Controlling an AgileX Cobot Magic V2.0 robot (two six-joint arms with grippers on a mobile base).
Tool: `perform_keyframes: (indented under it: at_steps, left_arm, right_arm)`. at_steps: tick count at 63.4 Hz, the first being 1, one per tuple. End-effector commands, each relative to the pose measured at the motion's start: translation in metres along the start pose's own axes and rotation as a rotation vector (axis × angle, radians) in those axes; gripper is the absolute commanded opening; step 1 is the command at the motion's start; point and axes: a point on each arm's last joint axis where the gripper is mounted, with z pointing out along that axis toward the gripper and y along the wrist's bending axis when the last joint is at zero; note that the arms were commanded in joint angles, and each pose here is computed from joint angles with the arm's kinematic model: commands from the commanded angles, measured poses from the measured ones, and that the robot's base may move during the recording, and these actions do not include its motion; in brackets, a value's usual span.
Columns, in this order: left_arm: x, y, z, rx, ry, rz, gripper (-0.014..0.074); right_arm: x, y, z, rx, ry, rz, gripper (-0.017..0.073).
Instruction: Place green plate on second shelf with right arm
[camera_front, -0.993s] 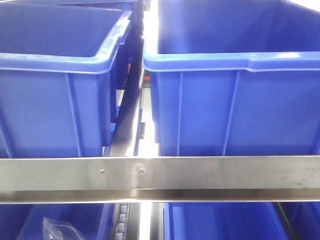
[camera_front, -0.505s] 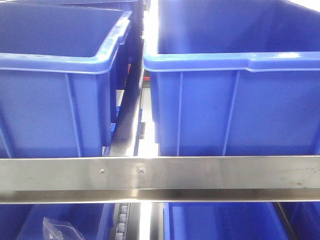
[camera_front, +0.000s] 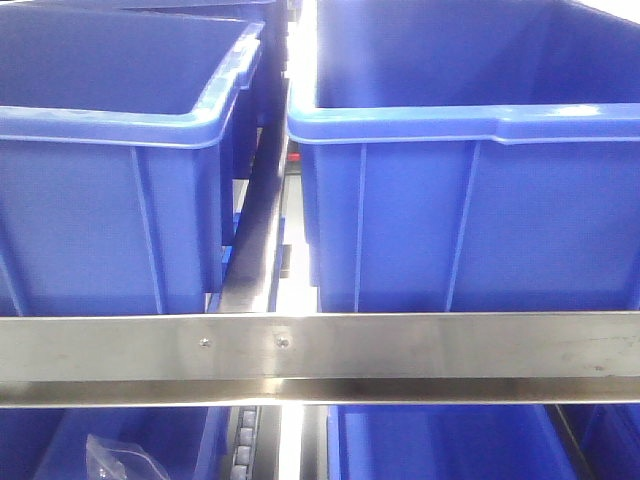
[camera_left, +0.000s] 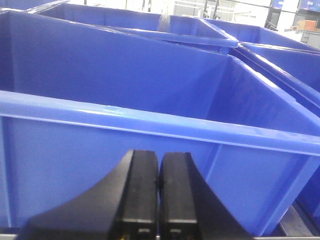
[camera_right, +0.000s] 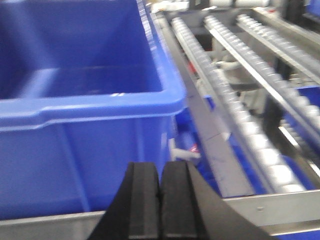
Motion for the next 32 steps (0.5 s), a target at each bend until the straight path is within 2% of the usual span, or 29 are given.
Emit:
perform_keyframes:
  at_steps: [1,14,32]
  left_arm:
    - [0.0047,0.0008,-0.0005,0.009,-0.065,-0.012,0.013]
    - [0.0047,0.0008,-0.0005,0.009,-0.065,-0.012,0.013]
    - [0.0047,0.0008,-0.0005,0.009,-0.065,-0.012,0.013]
  right_arm:
    - [-0.0109,0.0031,-0.0025,-0.038,-0.08,-0.025,0.0057]
    - [-0.0097,0.0058,-0.0026,-0.088,-0.067,-0.042,0.0057]
    - [-0.0128,0.0065,-0.0029,-0.099,-0.101,-0.034,0.0057]
